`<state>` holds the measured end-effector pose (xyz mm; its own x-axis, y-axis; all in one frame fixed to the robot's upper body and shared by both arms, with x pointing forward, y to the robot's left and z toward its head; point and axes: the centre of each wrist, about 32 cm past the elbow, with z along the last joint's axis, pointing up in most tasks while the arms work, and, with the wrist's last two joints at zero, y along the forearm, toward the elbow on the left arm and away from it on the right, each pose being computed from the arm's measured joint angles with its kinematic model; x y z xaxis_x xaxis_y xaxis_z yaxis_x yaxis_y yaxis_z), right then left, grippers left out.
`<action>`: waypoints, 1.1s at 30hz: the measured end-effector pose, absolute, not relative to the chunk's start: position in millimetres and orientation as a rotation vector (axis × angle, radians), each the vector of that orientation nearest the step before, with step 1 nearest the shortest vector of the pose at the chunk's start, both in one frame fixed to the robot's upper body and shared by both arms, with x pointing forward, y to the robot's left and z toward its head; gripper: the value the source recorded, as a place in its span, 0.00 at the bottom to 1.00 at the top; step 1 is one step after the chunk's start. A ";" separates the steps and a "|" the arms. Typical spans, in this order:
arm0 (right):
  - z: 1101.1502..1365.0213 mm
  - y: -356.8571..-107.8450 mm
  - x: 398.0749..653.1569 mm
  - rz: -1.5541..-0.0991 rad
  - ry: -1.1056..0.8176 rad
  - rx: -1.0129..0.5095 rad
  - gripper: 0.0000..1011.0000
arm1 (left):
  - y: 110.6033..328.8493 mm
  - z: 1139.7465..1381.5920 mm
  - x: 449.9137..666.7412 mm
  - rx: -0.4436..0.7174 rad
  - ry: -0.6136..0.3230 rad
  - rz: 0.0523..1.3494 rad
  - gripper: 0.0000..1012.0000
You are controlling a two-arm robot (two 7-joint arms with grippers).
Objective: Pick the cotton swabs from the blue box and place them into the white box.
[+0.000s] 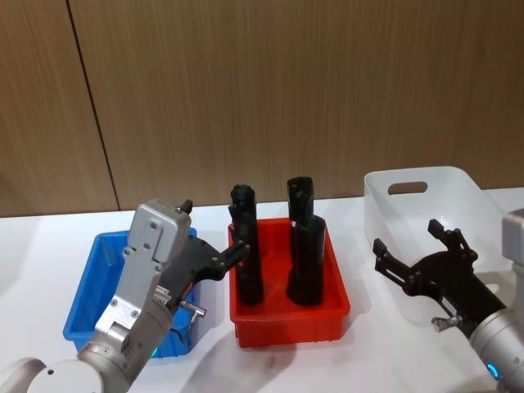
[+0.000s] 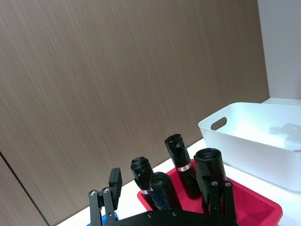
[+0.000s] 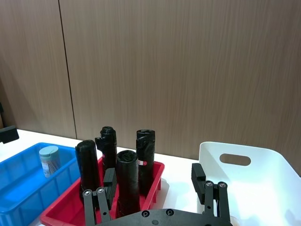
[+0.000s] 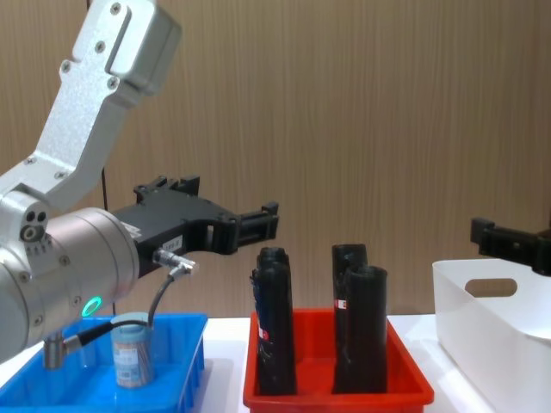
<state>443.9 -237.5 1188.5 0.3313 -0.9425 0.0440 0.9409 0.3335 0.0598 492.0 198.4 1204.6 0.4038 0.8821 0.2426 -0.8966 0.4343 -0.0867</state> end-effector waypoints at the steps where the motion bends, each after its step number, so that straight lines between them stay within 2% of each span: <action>1: 1188.5 -237.5 443.9 -1.231 -0.075 0.025 0.99 | 198.4 1204.5 492.0 0.061 -0.268 1.124 0.99; 33: 1188.7 -237.1 443.3 -1.230 -0.075 0.026 0.99 | 198.4 1204.4 492.0 0.061 -0.268 1.124 0.99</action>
<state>443.3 -237.1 1188.7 0.3325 -0.9421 0.0432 0.9404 0.3347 0.0603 492.0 198.4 1204.4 0.4040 0.8820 0.2424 -0.8967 0.4343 -0.0859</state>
